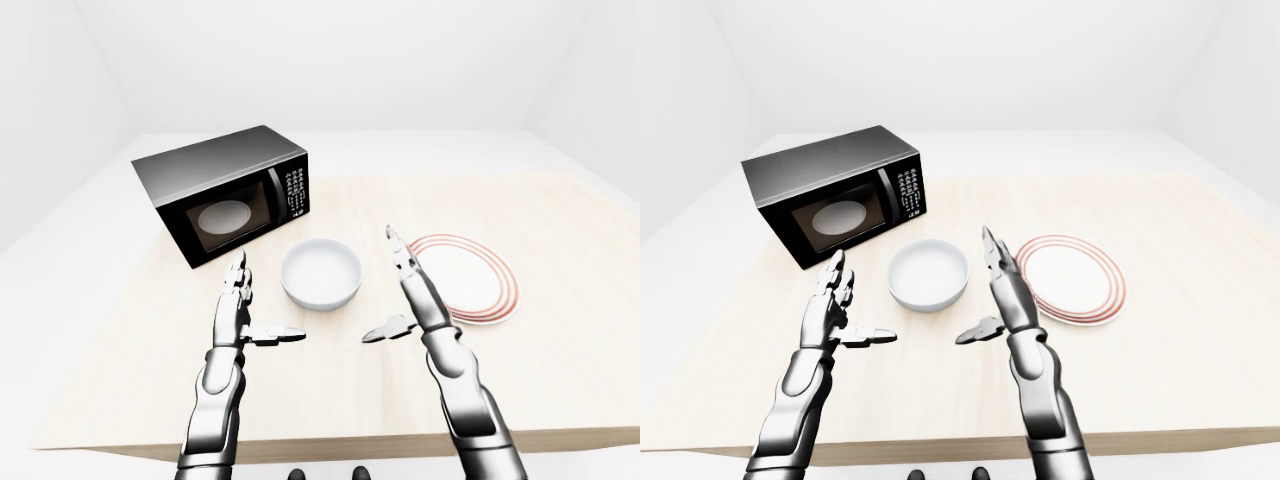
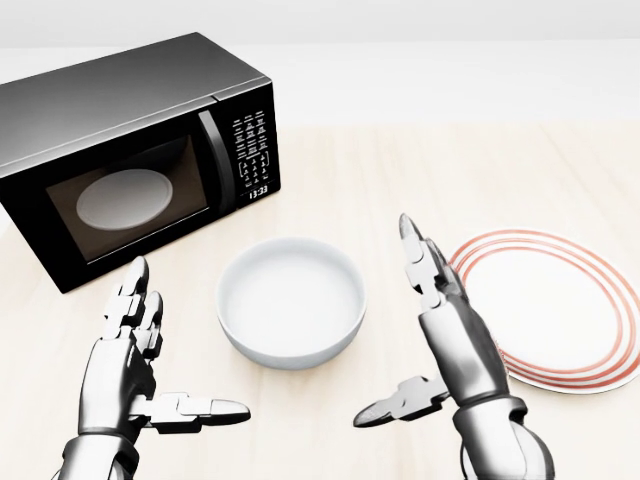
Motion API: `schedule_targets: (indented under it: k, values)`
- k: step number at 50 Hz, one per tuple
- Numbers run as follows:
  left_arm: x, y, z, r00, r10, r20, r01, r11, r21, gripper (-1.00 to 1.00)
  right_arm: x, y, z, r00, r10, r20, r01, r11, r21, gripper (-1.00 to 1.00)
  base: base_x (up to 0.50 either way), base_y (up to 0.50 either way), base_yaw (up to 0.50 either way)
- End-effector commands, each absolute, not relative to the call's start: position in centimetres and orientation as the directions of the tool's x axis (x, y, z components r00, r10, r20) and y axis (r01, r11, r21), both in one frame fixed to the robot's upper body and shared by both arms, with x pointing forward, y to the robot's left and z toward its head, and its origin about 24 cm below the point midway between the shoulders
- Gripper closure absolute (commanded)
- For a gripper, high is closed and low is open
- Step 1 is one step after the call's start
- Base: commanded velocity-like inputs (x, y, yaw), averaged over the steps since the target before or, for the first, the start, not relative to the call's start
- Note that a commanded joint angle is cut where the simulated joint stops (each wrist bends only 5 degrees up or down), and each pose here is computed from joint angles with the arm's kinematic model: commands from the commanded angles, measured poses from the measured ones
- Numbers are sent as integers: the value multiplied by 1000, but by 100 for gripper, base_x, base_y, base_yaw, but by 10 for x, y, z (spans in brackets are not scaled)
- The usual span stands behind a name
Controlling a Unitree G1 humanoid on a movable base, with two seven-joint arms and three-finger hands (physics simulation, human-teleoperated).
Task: Pick up the white bowl and put it on the plate.
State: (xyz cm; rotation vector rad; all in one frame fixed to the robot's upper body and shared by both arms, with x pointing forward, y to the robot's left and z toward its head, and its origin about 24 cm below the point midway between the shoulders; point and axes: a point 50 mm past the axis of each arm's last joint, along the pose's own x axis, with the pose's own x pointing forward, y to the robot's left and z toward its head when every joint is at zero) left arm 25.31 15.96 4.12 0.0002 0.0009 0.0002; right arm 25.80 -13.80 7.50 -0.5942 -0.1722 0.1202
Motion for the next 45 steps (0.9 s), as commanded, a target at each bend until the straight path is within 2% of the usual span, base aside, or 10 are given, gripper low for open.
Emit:
schedule_targets:
  k: [1, 13, 24, 32, 45]
  values:
    - [253, 160, 41, 1000, 0, -1, 0, 1000, 0, -100, 267, -138, 102, 965, 197, 174, 38, 550, -834, -100, 0, 0, 0]
    - [253, 160, 41, 1000, 0, -1, 0, 1000, 0, -100, 280, -135, 95, 965, 246, 91, -13, 391, -920, -100, 0, 0, 0]
    - [253, 160, 41, 1000, 1, -1, -1, 1000, 0, -100, 295, -132, 90, 965, 260, 21, -62, 305, -950, -100, 0, 0, 0]
    - [253, 160, 41, 1000, 0, -1, 0, 1000, 0, -100, 306, -127, 89, 955, 285, -80, -138, 189, -972, -100, 0, 0, 0]
    - [253, 160, 41, 1000, 0, -1, 0, 1000, 0, -100, 321, -119, 92, 938, 301, -173, -212, 101, -972, -100, 0, 0, 0]
